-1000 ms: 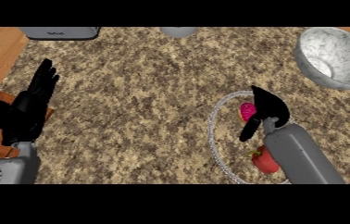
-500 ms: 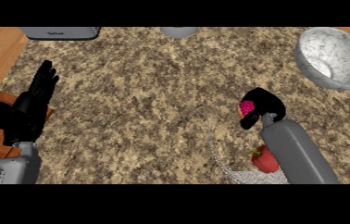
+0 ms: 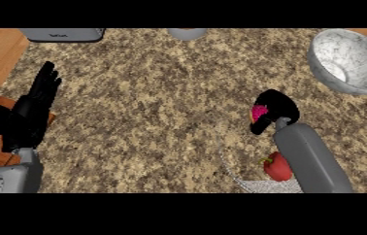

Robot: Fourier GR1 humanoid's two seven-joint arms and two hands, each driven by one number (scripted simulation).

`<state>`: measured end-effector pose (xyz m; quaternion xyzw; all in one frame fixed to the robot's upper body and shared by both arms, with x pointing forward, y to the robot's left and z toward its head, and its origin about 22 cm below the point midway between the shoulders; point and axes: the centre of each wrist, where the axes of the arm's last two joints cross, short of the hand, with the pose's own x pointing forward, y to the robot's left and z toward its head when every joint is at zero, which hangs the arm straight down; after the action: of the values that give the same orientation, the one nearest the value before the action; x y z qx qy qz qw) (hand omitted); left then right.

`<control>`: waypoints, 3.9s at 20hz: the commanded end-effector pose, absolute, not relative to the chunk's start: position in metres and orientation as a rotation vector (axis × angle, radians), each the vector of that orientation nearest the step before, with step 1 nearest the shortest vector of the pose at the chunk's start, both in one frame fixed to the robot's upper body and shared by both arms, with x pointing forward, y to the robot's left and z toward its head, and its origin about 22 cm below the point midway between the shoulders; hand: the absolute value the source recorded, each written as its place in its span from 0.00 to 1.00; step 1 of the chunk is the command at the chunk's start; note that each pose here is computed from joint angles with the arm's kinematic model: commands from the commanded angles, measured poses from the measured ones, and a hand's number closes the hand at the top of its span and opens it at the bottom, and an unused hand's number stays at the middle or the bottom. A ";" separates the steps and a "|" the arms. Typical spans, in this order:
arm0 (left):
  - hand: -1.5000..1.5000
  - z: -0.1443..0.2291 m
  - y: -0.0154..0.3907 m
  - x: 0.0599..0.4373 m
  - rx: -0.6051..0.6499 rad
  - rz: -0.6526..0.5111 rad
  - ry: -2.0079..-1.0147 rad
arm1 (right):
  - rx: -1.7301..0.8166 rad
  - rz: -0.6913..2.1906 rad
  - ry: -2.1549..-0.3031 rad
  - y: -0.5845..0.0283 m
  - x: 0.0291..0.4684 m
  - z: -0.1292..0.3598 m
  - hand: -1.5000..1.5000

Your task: Pick the cupcake from the placemat and place it in the bowl

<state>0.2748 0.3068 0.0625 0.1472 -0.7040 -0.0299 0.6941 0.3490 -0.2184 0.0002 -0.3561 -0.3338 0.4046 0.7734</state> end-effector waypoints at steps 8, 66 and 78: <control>0.50 0.045 0.302 0.269 0.322 -0.078 -1.560 | -0.717 1.332 -1.081 -0.238 0.338 0.033 1.00; 0.50 0.067 0.274 0.294 0.262 -0.126 -1.612 | -0.597 0.562 -1.527 -0.486 0.372 0.137 0.00; 0.50 0.062 0.290 0.284 0.277 -0.107 -1.613 | -0.362 0.042 -1.672 -0.562 0.303 0.159 0.00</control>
<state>0.2872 0.2869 0.0633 0.1237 -0.7197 -0.0466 0.6816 0.3276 -0.5407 0.1555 -0.1722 -0.7392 0.0476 0.6494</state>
